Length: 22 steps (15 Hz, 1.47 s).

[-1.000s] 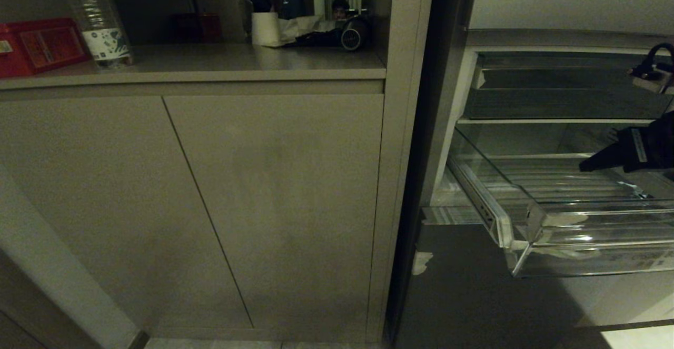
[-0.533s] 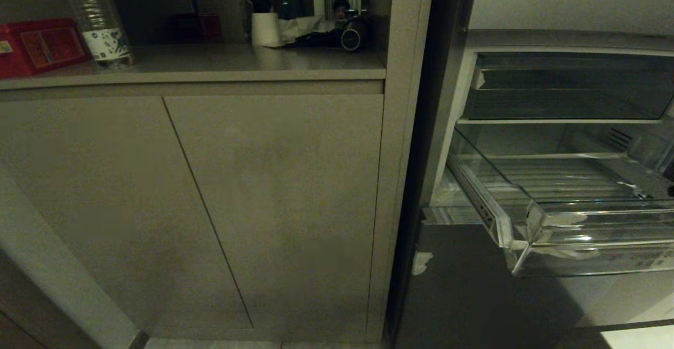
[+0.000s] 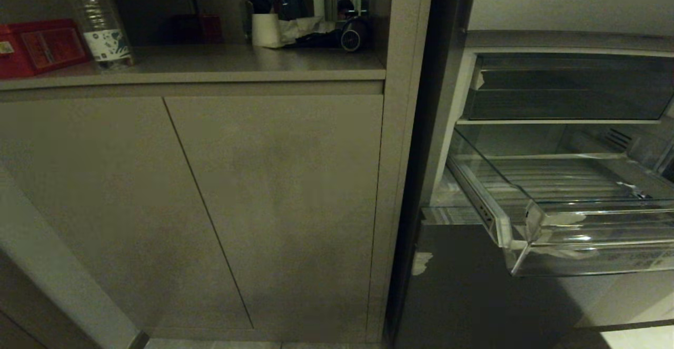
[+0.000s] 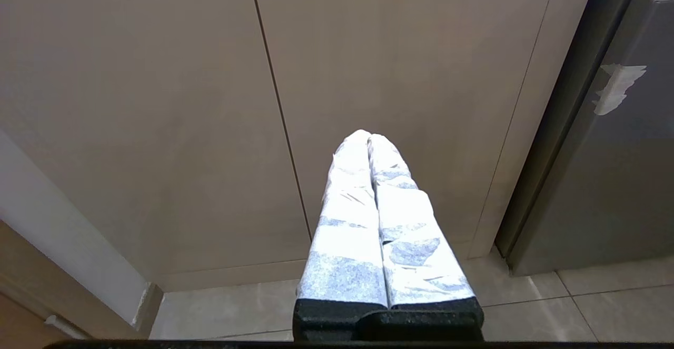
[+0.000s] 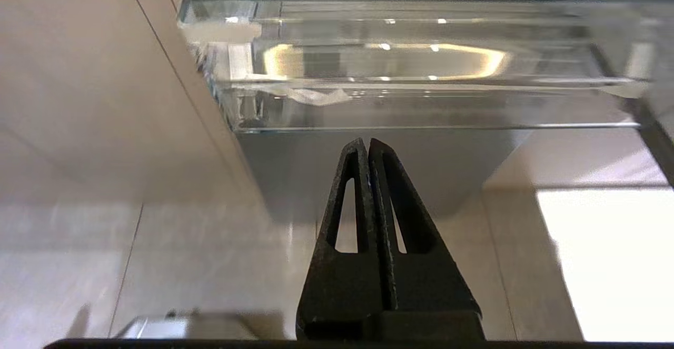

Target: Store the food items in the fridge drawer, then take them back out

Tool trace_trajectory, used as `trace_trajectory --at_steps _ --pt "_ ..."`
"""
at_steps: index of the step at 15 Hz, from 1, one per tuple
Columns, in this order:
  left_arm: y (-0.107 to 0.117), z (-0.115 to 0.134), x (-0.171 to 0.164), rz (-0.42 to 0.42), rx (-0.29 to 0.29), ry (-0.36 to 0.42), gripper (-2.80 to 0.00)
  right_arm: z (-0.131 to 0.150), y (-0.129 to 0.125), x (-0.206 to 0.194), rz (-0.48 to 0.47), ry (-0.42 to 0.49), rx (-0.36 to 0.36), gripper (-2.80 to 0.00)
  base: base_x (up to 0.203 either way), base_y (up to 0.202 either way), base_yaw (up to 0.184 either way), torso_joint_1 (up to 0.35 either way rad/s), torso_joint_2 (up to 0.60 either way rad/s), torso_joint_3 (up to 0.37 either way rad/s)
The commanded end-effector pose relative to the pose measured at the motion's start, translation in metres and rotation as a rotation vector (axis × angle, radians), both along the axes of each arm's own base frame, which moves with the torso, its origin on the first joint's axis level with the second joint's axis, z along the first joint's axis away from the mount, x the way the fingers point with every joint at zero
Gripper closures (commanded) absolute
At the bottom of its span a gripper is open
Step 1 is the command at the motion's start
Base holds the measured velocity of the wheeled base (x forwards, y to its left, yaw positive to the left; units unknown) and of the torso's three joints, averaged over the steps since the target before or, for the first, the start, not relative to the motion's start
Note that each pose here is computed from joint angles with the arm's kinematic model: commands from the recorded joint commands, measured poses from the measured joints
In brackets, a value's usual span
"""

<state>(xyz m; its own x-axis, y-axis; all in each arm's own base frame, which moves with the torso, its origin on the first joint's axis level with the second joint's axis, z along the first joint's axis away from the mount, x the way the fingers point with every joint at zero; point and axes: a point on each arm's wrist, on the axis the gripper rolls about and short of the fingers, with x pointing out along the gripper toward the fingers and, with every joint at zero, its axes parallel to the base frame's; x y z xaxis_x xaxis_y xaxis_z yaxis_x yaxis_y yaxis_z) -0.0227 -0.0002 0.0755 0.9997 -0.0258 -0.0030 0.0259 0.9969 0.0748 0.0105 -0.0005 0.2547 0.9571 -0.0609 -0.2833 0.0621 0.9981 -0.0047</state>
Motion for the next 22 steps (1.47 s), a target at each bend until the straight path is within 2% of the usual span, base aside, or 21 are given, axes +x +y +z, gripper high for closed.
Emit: trace_trajectory --at_steps 1,6,8,10,13,15,17,19,22 --pt "0.000 0.000 0.000 0.000 0.000 0.001 0.00 -0.019 0.003 -0.038 -0.002 -0.113 -0.006 0.00 0.000 0.000 0.000 0.000 0.00 0.000" --pt "0.000 0.000 0.000 0.000 0.000 0.000 0.00 -0.058 0.001 -0.039 -0.001 -0.093 -0.033 0.00 0.000 0.000 0.000 0.000 0.00 0.000" --pt "0.000 0.000 0.000 0.000 0.000 0.002 0.00 -0.076 -0.002 -0.040 0.004 -0.127 -0.071 0.00 0.000 0.000 0.000 0.000 0.00 0.000" --pt "0.000 0.000 0.000 0.000 0.000 0.000 0.00 -0.099 -0.003 -0.037 0.017 -0.128 -0.123 0.00 0.000 0.000 0.000 0.000 0.00 0.000" --pt "0.000 0.000 0.000 0.000 0.000 0.000 0.00 -0.136 -0.002 -0.027 0.038 -0.111 -0.141 0.00 0.000 0.000 0.000 0.000 0.00 0.000" --pt "0.000 0.000 0.000 0.000 0.000 0.001 0.00 -0.158 0.000 -0.034 0.069 -0.195 -0.147 0.00 0.000 0.000 0.000 0.000 0.00 0.000" --pt "0.000 0.000 0.000 0.001 -0.001 0.002 0.00 -0.174 0.000 -0.037 0.084 -0.265 -0.140 0.00 0.000 0.000 0.000 0.000 0.00 0.000" --pt "0.000 0.000 0.000 0.000 -0.007 0.001 0.00 -0.178 0.001 -0.032 0.077 -0.340 -0.080 0.00 0.000 0.000 0.000 0.000 0.00 0.000" --pt "0.000 0.000 0.000 0.009 -0.007 0.002 0.00 -0.179 0.001 -0.031 0.071 -0.341 -0.050 0.00 0.000 0.000 0.000 0.000 0.00 0.000"
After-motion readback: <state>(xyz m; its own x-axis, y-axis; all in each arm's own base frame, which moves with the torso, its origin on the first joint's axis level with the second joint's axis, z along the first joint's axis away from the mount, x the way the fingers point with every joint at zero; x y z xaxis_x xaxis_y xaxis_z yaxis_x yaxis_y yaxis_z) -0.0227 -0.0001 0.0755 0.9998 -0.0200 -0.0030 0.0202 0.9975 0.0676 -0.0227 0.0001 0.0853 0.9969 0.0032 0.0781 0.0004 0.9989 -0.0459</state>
